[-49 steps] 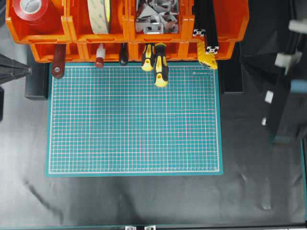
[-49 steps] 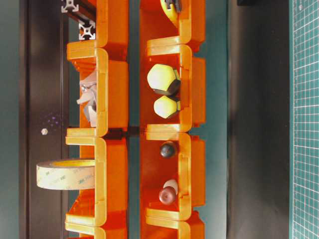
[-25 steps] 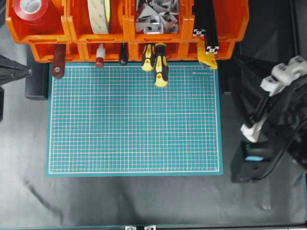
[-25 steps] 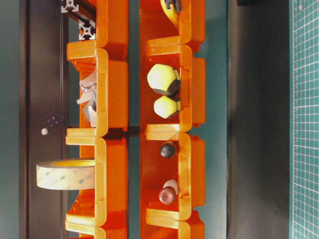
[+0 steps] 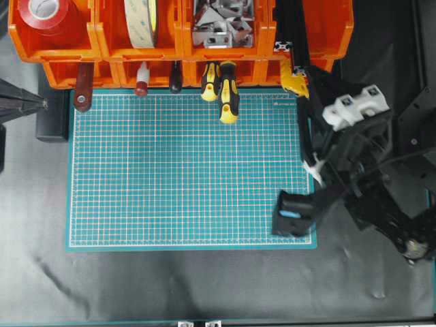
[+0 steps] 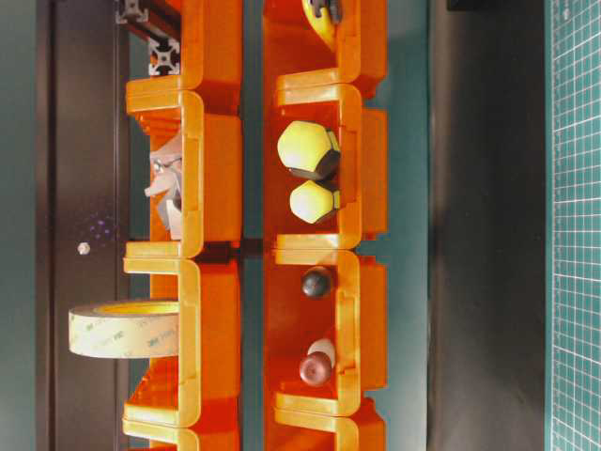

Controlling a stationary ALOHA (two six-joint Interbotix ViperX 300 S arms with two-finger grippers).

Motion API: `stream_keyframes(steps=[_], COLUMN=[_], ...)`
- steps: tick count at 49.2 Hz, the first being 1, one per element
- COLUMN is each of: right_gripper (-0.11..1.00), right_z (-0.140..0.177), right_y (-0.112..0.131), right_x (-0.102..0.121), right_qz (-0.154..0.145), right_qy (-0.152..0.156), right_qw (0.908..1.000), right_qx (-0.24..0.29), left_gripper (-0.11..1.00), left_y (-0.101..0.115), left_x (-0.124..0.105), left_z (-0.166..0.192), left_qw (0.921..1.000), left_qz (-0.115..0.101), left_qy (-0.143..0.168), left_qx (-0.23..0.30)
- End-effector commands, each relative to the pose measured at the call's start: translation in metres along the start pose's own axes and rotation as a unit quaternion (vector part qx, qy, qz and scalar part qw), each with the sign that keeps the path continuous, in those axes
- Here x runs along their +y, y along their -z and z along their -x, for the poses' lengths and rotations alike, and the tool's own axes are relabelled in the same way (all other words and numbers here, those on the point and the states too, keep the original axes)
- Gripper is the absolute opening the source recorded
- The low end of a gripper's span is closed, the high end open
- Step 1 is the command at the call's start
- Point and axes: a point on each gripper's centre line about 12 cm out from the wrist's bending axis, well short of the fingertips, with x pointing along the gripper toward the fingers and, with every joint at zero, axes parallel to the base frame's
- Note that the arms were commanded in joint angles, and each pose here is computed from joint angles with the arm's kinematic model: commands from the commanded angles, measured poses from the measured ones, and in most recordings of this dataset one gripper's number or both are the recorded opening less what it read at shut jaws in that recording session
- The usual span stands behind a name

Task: Pick frame from container rack with right arm.
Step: 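Move the right gripper to the black extrusion bar in the rack, then close the right gripper on the bar end and pull it out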

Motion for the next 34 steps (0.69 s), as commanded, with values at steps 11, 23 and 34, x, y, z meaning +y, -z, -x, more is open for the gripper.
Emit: stream_keyframes(steps=[11,23,34], right_gripper=[0.81,0.81,0.70], right_z=[-0.018,-0.026,-0.026], right_y=[-0.007,-0.005,-0.006], right_x=[-0.011,-0.006,0.003], right_qz=[-0.022,-0.017,-0.006], right_qy=[0.009,0.002,-0.013], right_qw=[0.9994,0.9990,0.9985], right_qx=[0.026,0.042,0.053], left_gripper=[0.00,0.00,0.00], left_y=[-0.004,-0.004,-0.005], left_x=[0.000,0.001,0.001], left_z=[-0.001,-0.001,0.000], left_qw=[1.0000,1.0000,1.0000], left_qz=[0.001,0.001,0.001], left_qy=[-0.001,-0.001,-0.001], left_qx=[-0.005,-0.005,-0.008])
